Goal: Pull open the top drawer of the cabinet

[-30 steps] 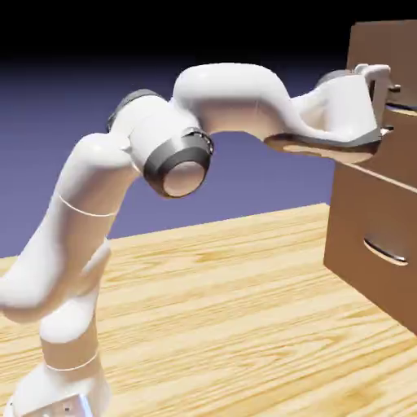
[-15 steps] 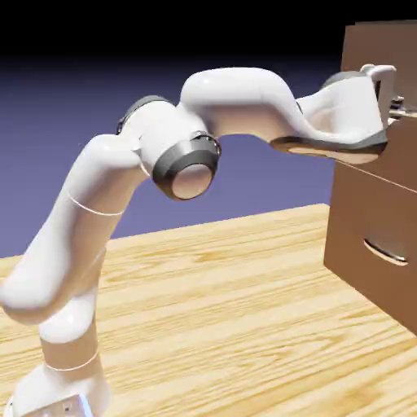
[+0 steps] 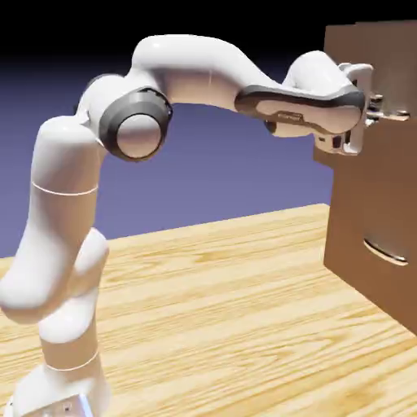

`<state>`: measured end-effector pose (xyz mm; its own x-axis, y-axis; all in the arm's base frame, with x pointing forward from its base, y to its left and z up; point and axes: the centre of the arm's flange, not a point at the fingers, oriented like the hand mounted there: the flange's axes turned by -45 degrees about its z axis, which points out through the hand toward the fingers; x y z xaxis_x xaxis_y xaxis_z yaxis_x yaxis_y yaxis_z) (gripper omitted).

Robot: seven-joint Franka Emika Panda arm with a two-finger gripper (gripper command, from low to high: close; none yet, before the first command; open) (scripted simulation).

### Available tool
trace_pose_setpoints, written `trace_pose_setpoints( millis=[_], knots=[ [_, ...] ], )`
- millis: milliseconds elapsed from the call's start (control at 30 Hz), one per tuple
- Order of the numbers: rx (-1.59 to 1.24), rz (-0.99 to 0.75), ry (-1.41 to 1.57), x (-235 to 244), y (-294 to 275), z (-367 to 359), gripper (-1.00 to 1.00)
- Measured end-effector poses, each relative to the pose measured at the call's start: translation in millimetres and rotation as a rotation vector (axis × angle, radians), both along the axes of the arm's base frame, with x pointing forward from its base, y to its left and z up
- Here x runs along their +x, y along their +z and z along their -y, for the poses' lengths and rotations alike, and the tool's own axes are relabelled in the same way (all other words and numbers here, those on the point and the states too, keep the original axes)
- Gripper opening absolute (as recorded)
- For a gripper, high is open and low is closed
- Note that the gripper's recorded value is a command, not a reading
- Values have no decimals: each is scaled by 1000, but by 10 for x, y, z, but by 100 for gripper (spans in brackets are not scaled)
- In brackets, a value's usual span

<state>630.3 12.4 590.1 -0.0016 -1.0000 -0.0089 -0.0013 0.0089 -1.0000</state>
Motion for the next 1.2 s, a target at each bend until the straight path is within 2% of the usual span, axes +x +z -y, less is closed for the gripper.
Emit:
trace_pose_setpoints(
  millis=[900,1200],
  knots=[
    [-16,32,3,130,58,-31,-100],
    [-8,3,2,-466,-43,-9,-100]
  ],
)
